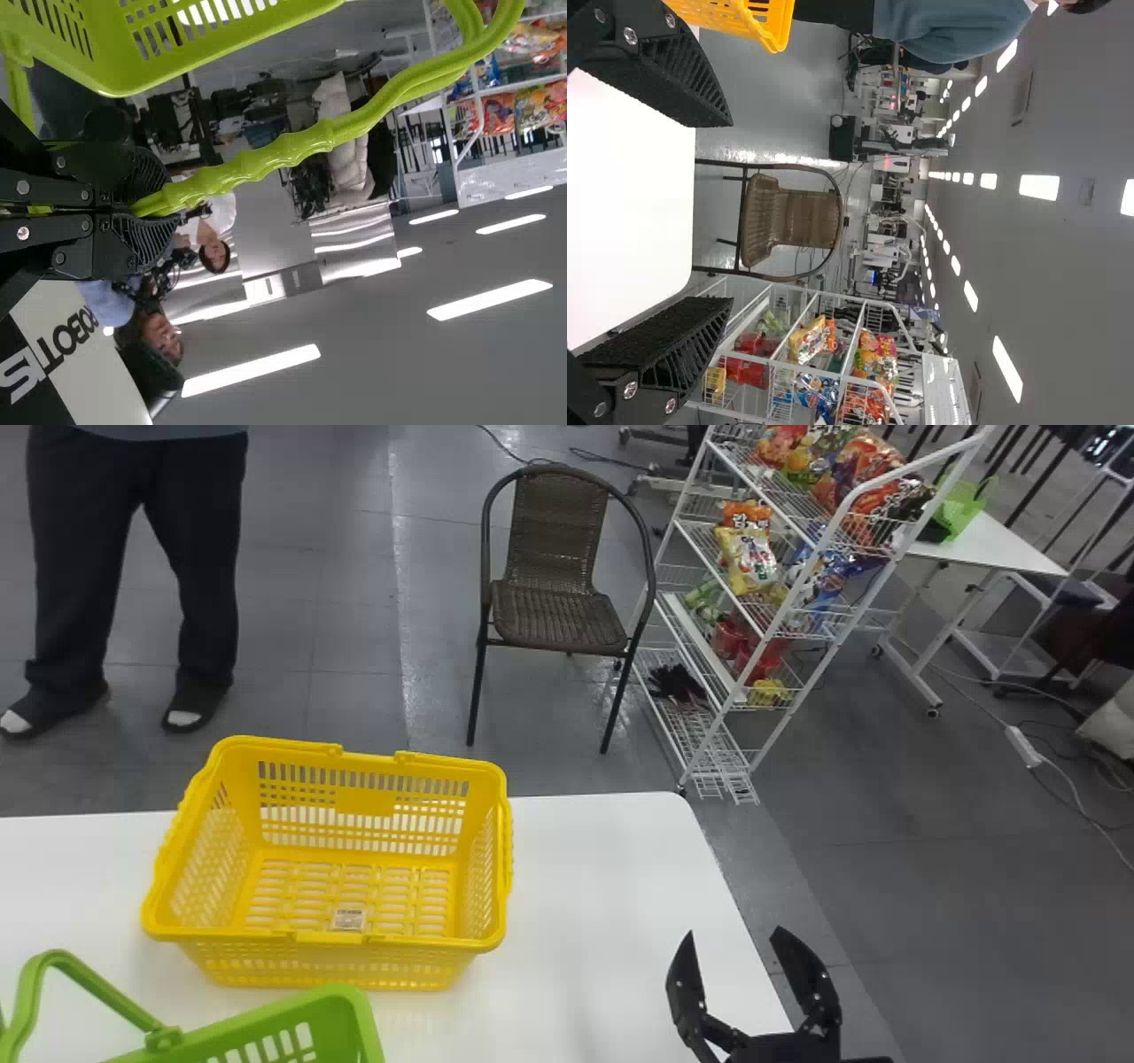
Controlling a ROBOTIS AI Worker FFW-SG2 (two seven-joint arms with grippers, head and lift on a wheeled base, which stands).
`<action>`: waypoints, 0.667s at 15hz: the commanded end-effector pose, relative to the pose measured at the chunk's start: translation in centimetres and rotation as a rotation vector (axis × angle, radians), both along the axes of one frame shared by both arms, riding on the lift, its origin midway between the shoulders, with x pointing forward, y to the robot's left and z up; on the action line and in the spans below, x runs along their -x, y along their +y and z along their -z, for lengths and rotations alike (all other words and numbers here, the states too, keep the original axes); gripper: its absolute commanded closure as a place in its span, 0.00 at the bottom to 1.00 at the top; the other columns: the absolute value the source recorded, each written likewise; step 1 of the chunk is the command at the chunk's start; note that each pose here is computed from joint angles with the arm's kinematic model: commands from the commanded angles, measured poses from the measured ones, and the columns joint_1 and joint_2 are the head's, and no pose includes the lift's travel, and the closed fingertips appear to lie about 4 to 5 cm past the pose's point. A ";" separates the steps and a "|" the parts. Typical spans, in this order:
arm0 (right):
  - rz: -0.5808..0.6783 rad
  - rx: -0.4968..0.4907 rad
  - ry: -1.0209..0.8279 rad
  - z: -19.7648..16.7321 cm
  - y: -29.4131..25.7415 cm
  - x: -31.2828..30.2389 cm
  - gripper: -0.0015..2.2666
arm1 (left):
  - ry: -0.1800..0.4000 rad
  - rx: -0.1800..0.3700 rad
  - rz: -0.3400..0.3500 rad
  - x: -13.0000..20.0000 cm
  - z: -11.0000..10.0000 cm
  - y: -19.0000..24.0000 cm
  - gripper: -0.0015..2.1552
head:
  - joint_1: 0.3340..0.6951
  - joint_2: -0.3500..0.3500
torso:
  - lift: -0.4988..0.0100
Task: Grasp handle with right gripper to insert into left gripper then lift and swing left to center
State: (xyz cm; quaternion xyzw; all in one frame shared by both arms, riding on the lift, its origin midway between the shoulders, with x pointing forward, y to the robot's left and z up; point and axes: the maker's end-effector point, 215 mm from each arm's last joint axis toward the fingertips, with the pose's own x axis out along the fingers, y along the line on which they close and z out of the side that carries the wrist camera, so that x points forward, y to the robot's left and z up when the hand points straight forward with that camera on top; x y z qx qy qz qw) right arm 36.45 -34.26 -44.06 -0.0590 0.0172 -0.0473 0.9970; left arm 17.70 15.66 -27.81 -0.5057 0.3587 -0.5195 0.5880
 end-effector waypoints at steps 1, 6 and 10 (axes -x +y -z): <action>-0.003 -0.003 -0.003 -0.1 0.3 0.0 0.05 | -0.020 0.031 0.029 -0.3 -0.3 -2.5 0.92 | 1.00 0.00 | 0.98; -0.003 -0.003 0.000 0.0 0.3 0.0 0.05 | -0.034 0.059 0.104 -0.9 0.5 -7.4 0.92 | 1.00 0.00 | 0.98; -0.005 -0.004 -0.003 -0.1 0.4 0.0 0.05 | -0.048 0.010 0.165 -1.6 1.9 -9.8 0.92 | 1.00 0.00 | 0.98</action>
